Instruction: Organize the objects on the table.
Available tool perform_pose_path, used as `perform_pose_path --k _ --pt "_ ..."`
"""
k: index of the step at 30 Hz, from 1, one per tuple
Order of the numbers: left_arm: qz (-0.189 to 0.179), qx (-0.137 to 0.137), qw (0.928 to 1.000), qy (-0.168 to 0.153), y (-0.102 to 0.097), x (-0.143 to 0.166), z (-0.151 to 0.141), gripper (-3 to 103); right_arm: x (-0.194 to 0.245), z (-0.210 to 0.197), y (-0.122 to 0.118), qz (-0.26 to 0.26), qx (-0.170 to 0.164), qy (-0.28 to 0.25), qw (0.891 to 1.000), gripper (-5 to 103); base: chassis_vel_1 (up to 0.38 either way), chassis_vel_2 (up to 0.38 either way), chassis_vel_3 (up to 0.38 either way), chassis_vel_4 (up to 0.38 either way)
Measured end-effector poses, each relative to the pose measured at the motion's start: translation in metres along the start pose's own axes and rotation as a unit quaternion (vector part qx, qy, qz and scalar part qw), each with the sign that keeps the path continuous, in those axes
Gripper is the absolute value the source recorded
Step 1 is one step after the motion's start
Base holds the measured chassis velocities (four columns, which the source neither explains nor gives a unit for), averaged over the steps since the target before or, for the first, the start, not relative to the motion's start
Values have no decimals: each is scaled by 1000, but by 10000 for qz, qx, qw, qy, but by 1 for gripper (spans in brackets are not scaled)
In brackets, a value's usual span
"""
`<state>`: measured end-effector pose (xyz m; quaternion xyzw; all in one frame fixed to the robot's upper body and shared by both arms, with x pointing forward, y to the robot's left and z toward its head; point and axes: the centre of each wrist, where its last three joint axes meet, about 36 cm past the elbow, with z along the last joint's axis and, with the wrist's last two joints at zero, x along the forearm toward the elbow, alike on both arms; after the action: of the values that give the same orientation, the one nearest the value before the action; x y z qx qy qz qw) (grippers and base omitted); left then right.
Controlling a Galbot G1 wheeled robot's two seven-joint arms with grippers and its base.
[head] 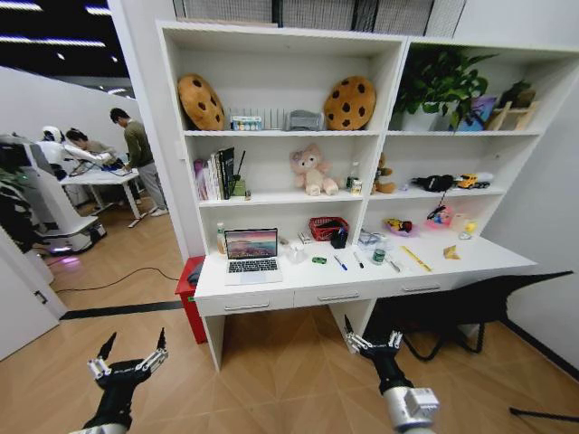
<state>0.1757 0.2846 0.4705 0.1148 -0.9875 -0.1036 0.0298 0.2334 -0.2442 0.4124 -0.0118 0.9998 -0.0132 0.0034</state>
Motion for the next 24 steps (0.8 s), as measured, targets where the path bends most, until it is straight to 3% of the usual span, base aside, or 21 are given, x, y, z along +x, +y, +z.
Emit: perform_pose_path --k 11,24 --pt "-29 -18 10000 -21 2 -2 2 98 0 0 1 -20 -28 -34 10000 100 -82 76 93 -85" --pt "-85 6 10000 -15 1 -2 5 97 -1 -3 1 -39 6 -37 10000 100 -242 243 259 -241"
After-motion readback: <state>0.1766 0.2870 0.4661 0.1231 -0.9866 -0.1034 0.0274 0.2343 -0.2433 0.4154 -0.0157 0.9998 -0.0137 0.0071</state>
